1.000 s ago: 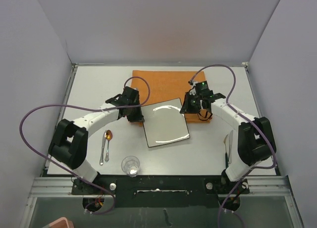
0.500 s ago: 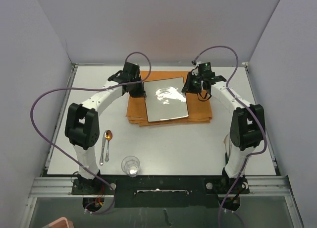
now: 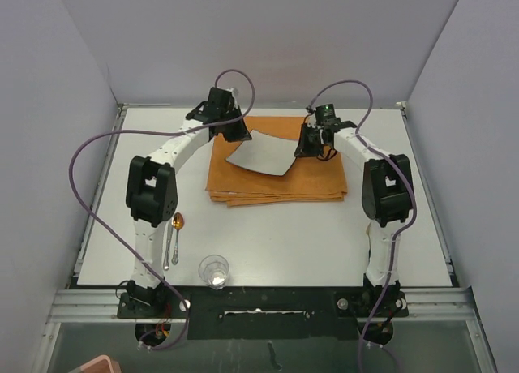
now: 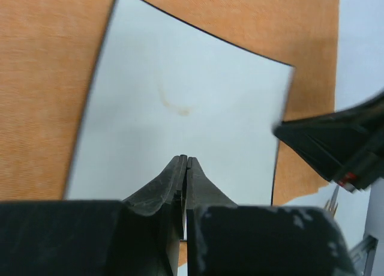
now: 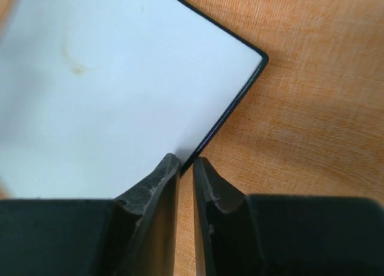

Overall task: Set the dinner table for one person
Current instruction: Place the plate on the napkin.

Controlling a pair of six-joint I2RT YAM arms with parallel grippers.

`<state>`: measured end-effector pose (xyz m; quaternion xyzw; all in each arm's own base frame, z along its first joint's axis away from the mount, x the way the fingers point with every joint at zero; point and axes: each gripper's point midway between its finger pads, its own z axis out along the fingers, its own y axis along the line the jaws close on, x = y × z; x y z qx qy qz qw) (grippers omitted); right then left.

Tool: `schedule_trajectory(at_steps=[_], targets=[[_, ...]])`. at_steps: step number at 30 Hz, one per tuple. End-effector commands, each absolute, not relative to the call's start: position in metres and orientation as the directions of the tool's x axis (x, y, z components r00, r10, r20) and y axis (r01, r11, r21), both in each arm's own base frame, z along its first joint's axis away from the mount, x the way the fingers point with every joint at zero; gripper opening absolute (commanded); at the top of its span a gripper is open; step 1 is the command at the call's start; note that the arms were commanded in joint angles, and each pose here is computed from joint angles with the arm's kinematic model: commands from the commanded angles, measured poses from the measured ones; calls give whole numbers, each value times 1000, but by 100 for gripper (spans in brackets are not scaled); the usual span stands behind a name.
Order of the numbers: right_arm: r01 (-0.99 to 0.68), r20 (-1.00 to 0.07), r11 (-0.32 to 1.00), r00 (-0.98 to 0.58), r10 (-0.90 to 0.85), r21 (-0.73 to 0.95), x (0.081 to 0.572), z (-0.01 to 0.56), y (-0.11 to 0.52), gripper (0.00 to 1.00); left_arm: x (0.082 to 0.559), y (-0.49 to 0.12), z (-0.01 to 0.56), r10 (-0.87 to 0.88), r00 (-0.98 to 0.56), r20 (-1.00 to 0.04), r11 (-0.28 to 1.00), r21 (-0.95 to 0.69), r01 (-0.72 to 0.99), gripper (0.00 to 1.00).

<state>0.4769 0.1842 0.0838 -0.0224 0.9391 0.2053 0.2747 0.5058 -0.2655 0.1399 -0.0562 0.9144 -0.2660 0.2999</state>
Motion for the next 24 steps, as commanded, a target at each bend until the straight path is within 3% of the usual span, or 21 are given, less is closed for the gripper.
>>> schedule_trajectory(at_steps=[1, 10, 18, 22, 24], targets=[[-240, -608, 886, -792, 58, 397, 502, 113, 200, 0, 503, -306, 151, -250, -817, -520, 764, -624, 164, 0], [-213, -601, 893, -796, 78, 397, 513, 104, 183, 0, 486, -296, 144, -234, -823, -519, 779, -607, 161, 0], [-202, -630, 879, -765, 135, 433, 511, 138, 169, 0, 479, -250, 173, -246, -732, -636, 869, -479, 124, 0], [-198, -616, 856, -770, 165, 477, 507, 143, 164, 39, 470, -211, 170, -291, -676, -677, 923, -386, -11, 0], [-186, -599, 849, -781, 177, 494, 505, 139, 162, 52, 463, -188, 164, -335, -649, -683, 929, -355, -107, 0]])
